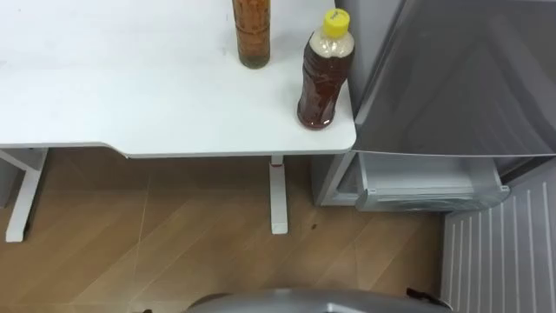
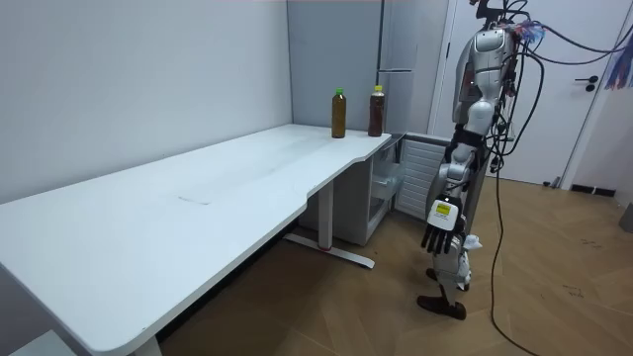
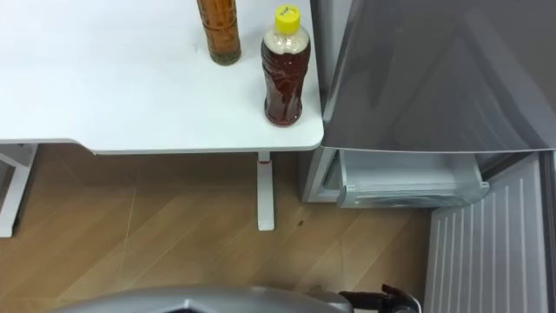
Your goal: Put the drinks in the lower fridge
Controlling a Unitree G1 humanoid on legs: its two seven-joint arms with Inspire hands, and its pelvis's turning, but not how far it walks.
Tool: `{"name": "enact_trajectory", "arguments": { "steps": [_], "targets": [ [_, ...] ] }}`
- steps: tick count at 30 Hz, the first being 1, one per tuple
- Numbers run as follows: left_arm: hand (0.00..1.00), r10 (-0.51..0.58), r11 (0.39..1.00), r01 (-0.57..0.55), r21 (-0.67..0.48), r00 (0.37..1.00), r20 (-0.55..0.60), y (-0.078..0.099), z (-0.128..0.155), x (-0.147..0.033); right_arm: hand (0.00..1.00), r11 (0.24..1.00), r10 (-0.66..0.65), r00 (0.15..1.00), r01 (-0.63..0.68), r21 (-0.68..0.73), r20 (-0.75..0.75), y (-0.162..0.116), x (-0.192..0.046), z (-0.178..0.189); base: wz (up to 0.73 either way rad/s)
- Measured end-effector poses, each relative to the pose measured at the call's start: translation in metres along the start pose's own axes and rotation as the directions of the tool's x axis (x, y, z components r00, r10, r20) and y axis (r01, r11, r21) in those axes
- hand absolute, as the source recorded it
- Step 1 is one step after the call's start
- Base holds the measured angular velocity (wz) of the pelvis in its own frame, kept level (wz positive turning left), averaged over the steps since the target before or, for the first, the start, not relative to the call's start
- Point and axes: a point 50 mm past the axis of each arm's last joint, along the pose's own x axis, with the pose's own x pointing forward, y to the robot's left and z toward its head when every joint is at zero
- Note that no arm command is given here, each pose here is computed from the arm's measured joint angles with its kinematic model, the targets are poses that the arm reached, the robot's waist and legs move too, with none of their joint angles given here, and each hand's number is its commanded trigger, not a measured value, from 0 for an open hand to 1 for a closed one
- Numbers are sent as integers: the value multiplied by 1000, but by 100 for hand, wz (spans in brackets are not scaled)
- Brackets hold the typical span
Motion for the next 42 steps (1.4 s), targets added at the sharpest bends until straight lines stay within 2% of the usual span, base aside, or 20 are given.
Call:
{"name": "enact_trajectory", "arguments": {
  "steps": [14,20,29,32,35,37,38,42],
  "targets": [
    [0,5,1000,-5,-3,1000,-2,1,-1,0,0,1000,-1,1000,0,-12,-4,0,0,-1,-1],
    [0,49,999,-49,-13,999,3,2,0,0,0,1000,-12,1000,11,-28,-6,1,0,-1,1],
    [0,125,972,-130,-194,991,-38,7,-7,0,0,1000,-20,1000,20,-19,-10,2,0,-3,0],
    [0,162,939,-177,-294,984,-75,11,-11,-1,0,1000,-22,1000,22,-19,-20,1,0,-7,0],
    [0,184,875,-218,-433,976,-118,13,-13,-1,0,1000,-27,999,27,-6,-34,0,-1,-10,0],
    [0,206,811,-258,-525,966,-157,15,-14,-1,0,999,-43,998,43,-6,-43,0,-1,-11,4],
    [0,212,796,-269,-542,963,-166,15,-14,-2,0,999,-47,998,47,-6,-43,0,-1,-11,3],
    [0,271,675,-353,-648,935,-227,24,-13,-3,0,998,-64,997,63,-10,-48,-1,-1,-12,9]
  ]
}}
